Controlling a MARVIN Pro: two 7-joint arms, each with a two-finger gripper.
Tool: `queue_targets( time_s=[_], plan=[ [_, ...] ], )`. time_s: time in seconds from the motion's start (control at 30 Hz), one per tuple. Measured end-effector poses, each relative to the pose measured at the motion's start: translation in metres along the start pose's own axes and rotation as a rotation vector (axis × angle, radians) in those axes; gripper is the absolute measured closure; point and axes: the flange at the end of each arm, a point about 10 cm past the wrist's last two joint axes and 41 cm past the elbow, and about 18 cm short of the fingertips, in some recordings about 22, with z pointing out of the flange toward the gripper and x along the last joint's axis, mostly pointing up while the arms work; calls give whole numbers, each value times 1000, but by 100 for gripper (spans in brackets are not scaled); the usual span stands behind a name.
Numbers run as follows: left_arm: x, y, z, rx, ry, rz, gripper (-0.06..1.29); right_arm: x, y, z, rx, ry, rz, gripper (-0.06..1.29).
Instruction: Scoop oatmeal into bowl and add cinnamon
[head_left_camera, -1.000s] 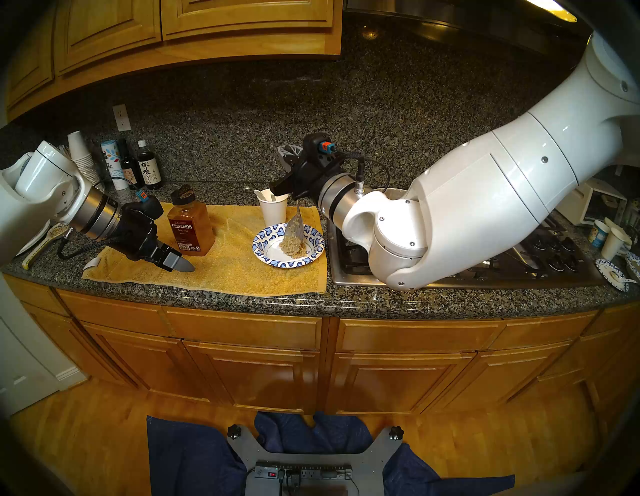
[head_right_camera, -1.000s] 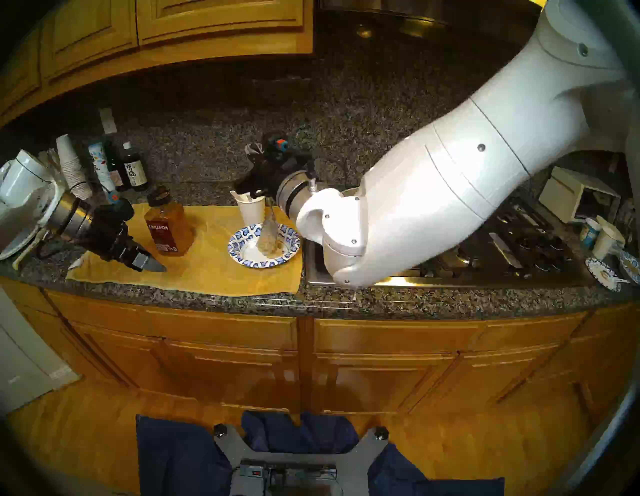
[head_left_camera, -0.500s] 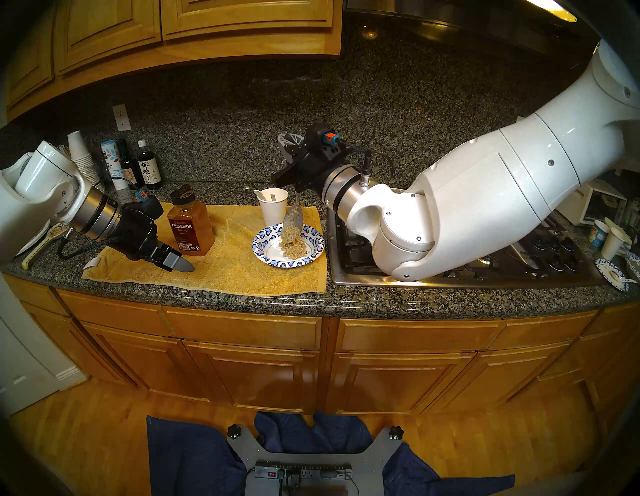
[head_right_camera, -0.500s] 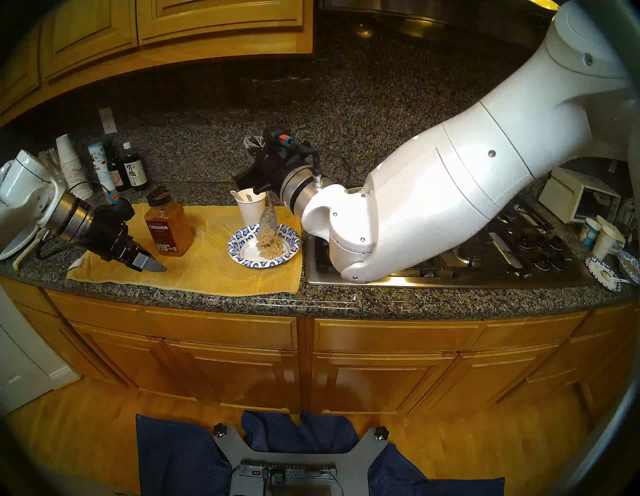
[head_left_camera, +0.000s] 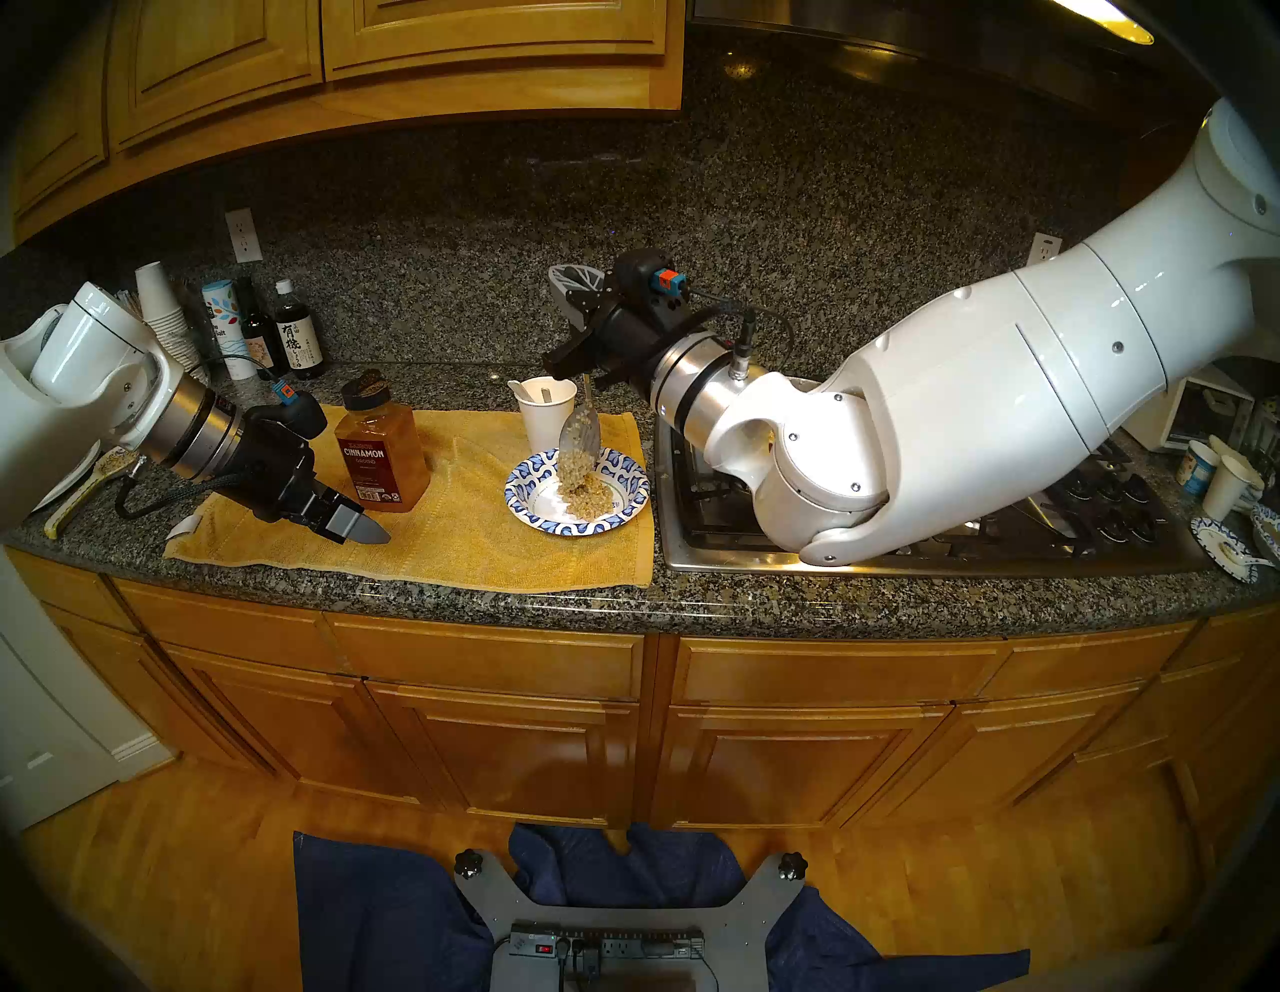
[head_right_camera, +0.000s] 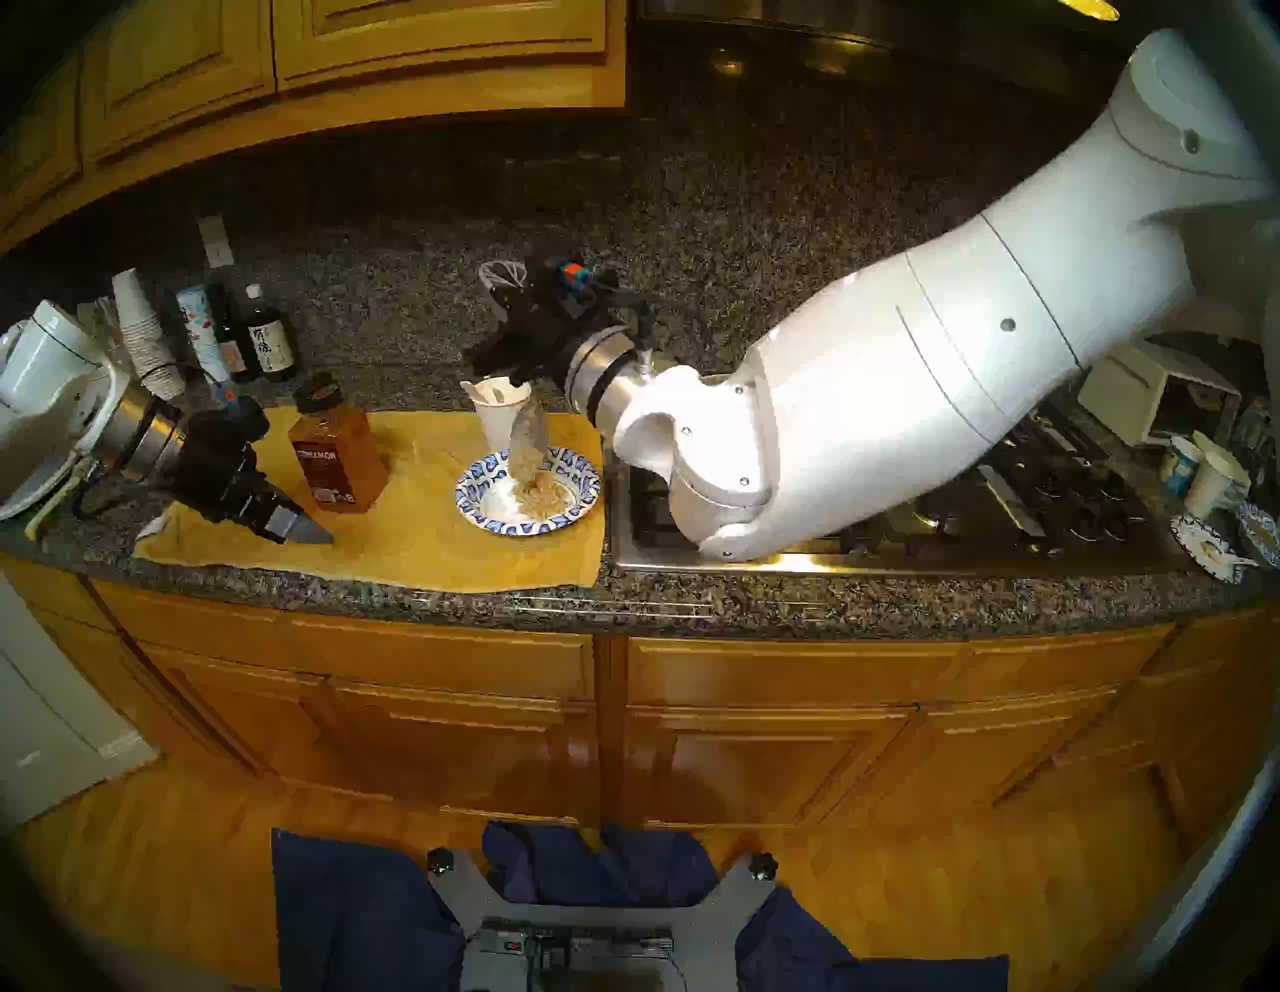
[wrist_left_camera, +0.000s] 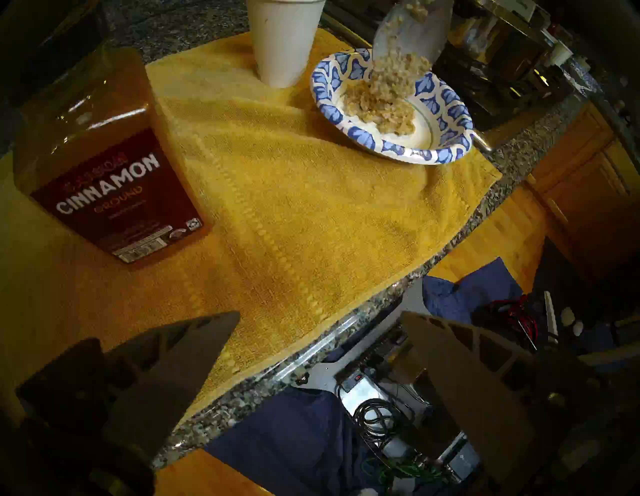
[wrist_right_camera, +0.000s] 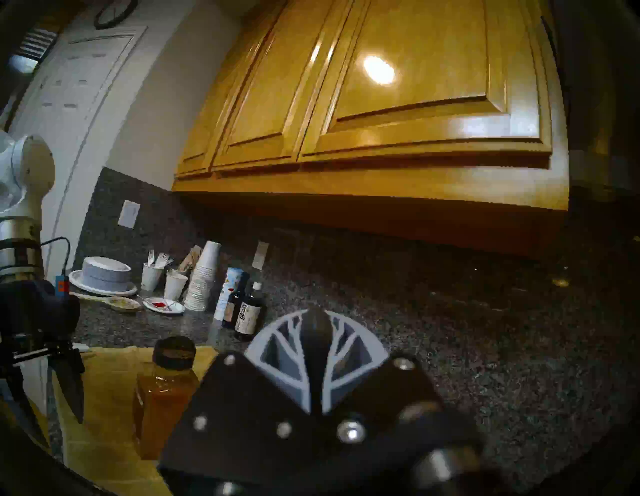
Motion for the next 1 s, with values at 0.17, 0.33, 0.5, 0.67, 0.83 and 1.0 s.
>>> queue_targets(
  time_s=[0.17,0.33,0.5,0.67,0.83,1.0],
  plan=[
    [0,0,0,0,0,0,-3,-5,-1,-5,17,3,2,127],
    [0,0,0,0,0,0,-3,-3,6,-5,19,30,-14,127],
    [0,0,0,0,0,1,-3,3,17,0,15,71,-37,127],
    [0,0,0,0,1,1,-3,6,24,1,19,105,-56,127],
    [0,0,0,0,1,1,-3,2,24,-4,37,113,-60,127],
    [0,0,0,0,1,1,-3,-8,19,-12,62,106,-51,127]
  ],
)
